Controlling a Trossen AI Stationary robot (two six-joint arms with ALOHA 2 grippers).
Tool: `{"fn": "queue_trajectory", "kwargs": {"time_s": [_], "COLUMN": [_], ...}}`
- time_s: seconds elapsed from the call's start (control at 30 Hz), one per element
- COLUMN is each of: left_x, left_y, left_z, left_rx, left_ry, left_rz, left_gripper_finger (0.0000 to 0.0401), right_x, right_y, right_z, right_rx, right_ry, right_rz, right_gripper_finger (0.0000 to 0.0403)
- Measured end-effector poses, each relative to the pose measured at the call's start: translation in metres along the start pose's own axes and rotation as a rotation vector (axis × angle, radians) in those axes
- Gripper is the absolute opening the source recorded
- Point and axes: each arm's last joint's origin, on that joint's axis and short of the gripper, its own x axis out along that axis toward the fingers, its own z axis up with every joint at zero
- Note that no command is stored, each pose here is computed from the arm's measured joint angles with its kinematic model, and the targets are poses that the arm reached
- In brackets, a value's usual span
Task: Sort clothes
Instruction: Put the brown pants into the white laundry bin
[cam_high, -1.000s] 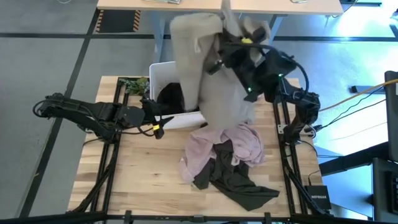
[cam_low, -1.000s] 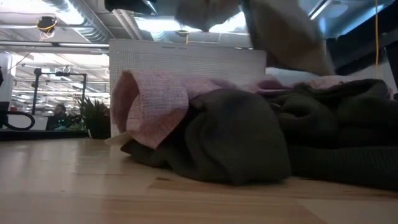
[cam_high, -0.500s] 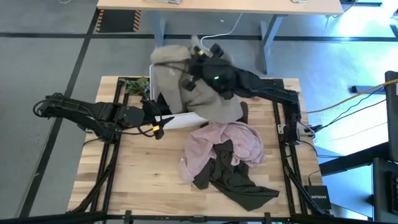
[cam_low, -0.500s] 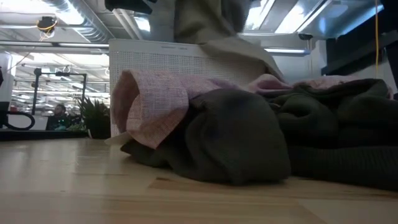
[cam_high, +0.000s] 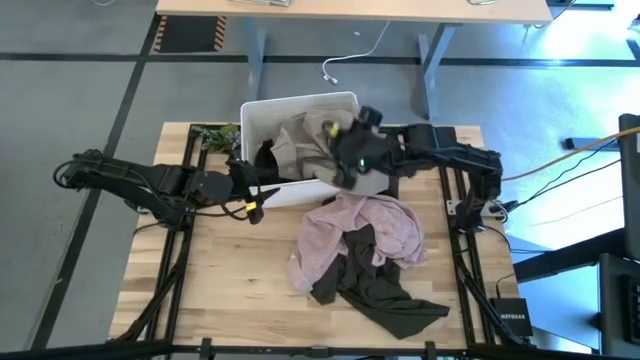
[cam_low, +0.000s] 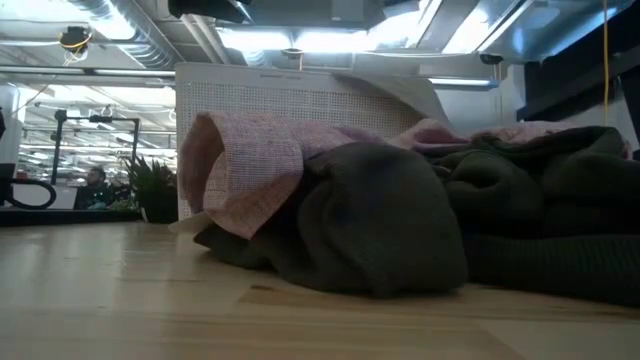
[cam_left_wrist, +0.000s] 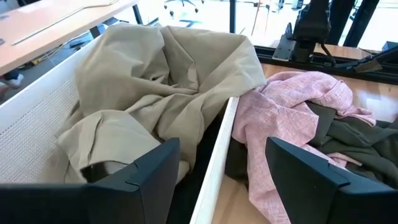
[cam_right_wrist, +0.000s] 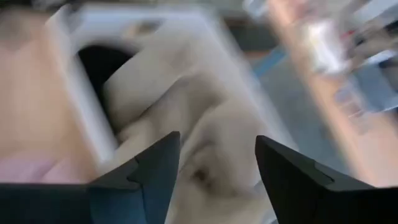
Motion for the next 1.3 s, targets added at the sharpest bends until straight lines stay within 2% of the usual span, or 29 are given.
{"fn": "queue_trajectory", "kwargs": {"time_s": [0.1, 0.23, 0.43, 0.6, 0.73, 0.9, 1.0, 1.1, 1.3], "left_x": [0.0, 0.0, 0.0, 0.0, 0.0, 0.0, 0.0, 0.0, 0.001], "left_y": [0.0, 0.001, 0.001, 0.001, 0.001, 0.001, 0.002, 0.001, 0.002], "left_z": [0.0, -0.002, -0.004, -0.004, -0.004, -0.004, -0.003, -0.001, -0.001], "left_rx": [-0.006, -0.009, -0.011, -0.016, -0.017, -0.017, -0.003, -0.007, -0.005], "left_ry": [0.002, 0.02, 0.039, 0.038, 0.036, 0.034, 0.025, 0.01, 0.012], "left_rz": [0.0, 0.005, 0.01, 0.01, 0.011, 0.014, 0.019, 0.018, 0.019], "left_gripper_finger": [0.0233, 0.0233, 0.0233, 0.0233, 0.0233, 0.0233, 0.0233, 0.0233, 0.0233], "right_x": [-0.012, -0.024, -0.026, -0.017, -0.002, 0.033, 0.056, 0.074, 0.105], "right_y": [0.018, 0.056, 0.095, 0.111, 0.129, 0.152, 0.157, 0.155, 0.134], "right_z": [-0.016, -0.032, -0.076, -0.13, -0.168, -0.207, -0.223, -0.228, -0.228], "right_rx": [-0.007, -0.055, -0.117, -0.062, -0.039, -0.107, -0.098, -0.02, 0.068], "right_ry": [0.127, 0.16, 0.187, 0.232, 0.135, 0.058, 0.004, -0.048, -0.012], "right_rz": [0.092, 0.137, -0.032, -0.102, -0.174, -0.24, -0.299, -0.356, -0.441], "right_gripper_finger": [0.0229, 0.0229, 0.023, 0.023, 0.023, 0.023, 0.023, 0.023, 0.0229]}}
